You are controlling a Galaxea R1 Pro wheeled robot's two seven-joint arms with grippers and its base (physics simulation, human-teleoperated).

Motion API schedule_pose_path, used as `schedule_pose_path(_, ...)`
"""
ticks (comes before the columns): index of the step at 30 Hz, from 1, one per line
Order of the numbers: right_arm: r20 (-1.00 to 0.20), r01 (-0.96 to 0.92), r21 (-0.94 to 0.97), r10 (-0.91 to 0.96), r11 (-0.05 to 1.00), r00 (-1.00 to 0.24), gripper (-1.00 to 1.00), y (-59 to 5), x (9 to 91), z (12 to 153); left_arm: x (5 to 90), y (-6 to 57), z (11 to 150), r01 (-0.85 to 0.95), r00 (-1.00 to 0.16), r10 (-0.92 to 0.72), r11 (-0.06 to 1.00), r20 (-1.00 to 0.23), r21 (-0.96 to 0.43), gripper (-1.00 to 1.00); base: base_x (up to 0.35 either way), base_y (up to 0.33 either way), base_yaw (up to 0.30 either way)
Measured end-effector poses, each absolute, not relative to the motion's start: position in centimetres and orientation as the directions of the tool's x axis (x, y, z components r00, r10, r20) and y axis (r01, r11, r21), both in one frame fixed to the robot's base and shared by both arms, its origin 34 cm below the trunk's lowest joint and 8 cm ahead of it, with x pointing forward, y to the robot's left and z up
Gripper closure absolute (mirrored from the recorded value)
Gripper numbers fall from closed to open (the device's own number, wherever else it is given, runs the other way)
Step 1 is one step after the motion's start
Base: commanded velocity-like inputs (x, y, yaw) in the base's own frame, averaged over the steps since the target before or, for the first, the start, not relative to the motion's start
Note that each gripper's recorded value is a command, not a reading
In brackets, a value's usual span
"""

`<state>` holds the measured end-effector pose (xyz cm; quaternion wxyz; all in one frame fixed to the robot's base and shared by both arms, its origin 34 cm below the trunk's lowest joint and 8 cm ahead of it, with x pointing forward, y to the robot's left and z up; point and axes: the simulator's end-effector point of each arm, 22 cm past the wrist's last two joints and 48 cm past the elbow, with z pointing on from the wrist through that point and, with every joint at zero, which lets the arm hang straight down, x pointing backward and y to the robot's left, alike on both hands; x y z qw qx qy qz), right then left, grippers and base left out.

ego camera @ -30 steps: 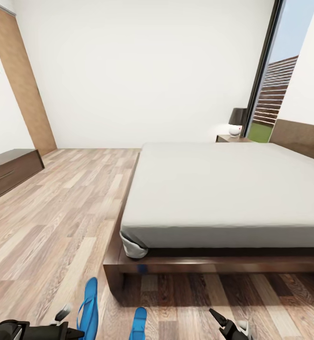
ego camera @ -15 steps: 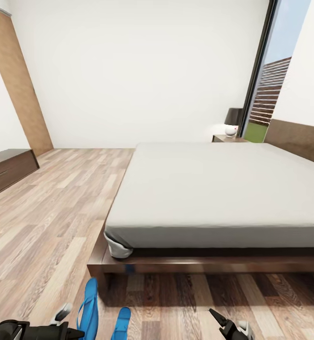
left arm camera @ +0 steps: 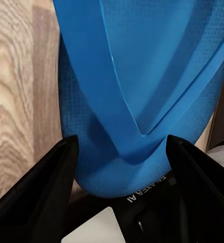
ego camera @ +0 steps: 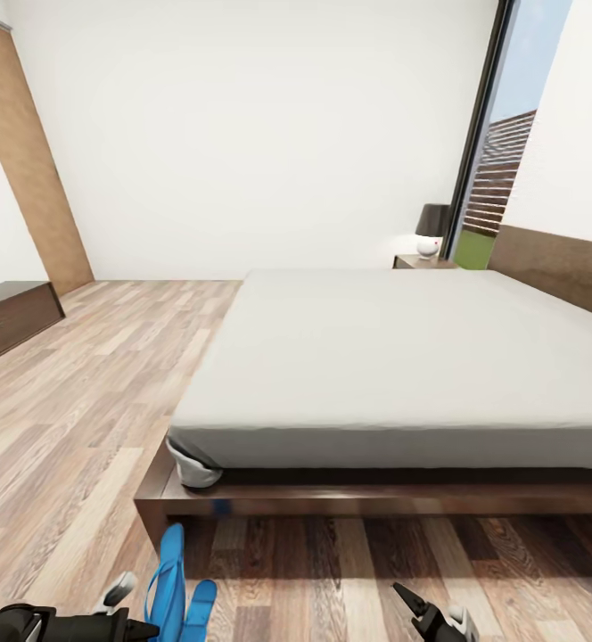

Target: In the bedroom, move the book from the bed onto either nightstand, and place the two sandals side by side next to the bed.

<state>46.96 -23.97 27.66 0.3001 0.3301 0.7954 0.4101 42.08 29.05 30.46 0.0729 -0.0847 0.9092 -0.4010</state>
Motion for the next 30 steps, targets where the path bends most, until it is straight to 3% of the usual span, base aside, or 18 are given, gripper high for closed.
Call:
schedule_pose_path(17, -0.207, 0.278, 0.848, 0.765, 0.451, -0.610, -1.00, -23.9, 46.9, 27.6, 42.2, 29.1, 30.5, -0.097, -0.974, -0.217, 0.663, -0.066, -0.743, 1.00, 0.000, -0.214, 0.000)
schedule_pose_path(25, -0.206, 0.275, 0.851, 0.765, 0.448, -0.610, -1.00, -23.8, 46.9, 27.7, 42.2, 29.3, 30.4, -0.094, -0.975, -0.212, 0.672, -0.069, -0.735, 1.00, 0.000, -0.040, 0.000)
schedule_pose_path(30, -0.201, 0.261, 0.859, 0.758, 0.442, -0.620, -1.00, -23.5, 46.9, 28.0, 42.3, 30.6, 29.1, -0.102, -0.975, -0.208, 0.736, -0.081, -0.670, 1.00, 0.000, -0.003, 0.000)
